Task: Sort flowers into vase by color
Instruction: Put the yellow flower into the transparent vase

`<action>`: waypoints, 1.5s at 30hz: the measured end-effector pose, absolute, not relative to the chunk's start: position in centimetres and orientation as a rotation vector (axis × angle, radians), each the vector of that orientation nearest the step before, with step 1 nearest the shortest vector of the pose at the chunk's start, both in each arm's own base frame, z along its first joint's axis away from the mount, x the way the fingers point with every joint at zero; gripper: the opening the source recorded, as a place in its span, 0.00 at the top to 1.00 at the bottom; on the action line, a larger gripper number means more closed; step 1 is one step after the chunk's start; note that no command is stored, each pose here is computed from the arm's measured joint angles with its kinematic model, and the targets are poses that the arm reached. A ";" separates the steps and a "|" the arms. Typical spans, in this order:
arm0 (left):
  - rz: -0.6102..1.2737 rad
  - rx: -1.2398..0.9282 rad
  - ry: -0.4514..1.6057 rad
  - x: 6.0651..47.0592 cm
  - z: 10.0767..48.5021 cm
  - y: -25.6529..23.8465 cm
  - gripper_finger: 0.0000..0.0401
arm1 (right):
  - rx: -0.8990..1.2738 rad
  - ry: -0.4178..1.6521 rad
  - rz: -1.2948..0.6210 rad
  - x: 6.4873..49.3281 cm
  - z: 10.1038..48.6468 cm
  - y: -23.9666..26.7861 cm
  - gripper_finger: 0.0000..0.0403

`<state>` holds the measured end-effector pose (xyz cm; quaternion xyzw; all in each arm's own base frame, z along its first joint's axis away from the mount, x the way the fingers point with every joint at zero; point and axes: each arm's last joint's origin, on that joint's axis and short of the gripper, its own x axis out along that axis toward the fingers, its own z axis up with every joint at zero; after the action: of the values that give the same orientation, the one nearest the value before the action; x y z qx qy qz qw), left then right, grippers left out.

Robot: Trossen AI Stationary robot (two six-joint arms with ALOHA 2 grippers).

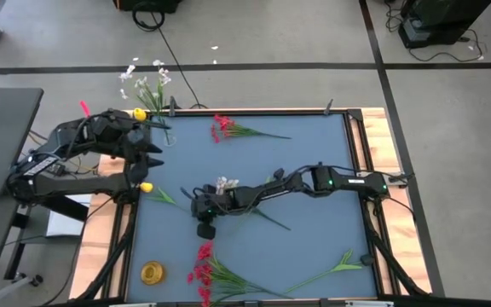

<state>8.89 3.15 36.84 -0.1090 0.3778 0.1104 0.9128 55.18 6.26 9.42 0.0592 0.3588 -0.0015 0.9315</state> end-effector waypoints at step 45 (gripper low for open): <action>0.524 -0.518 0.186 7.7 45.1 3.4 0.49 | 0.158 0.257 -0.647 41.2 42.2 -0.4 1.00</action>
<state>7.75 3.39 45.15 -0.2529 0.0909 0.2557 0.9286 41.24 -0.43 42.22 0.0771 0.1258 -0.3169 0.9369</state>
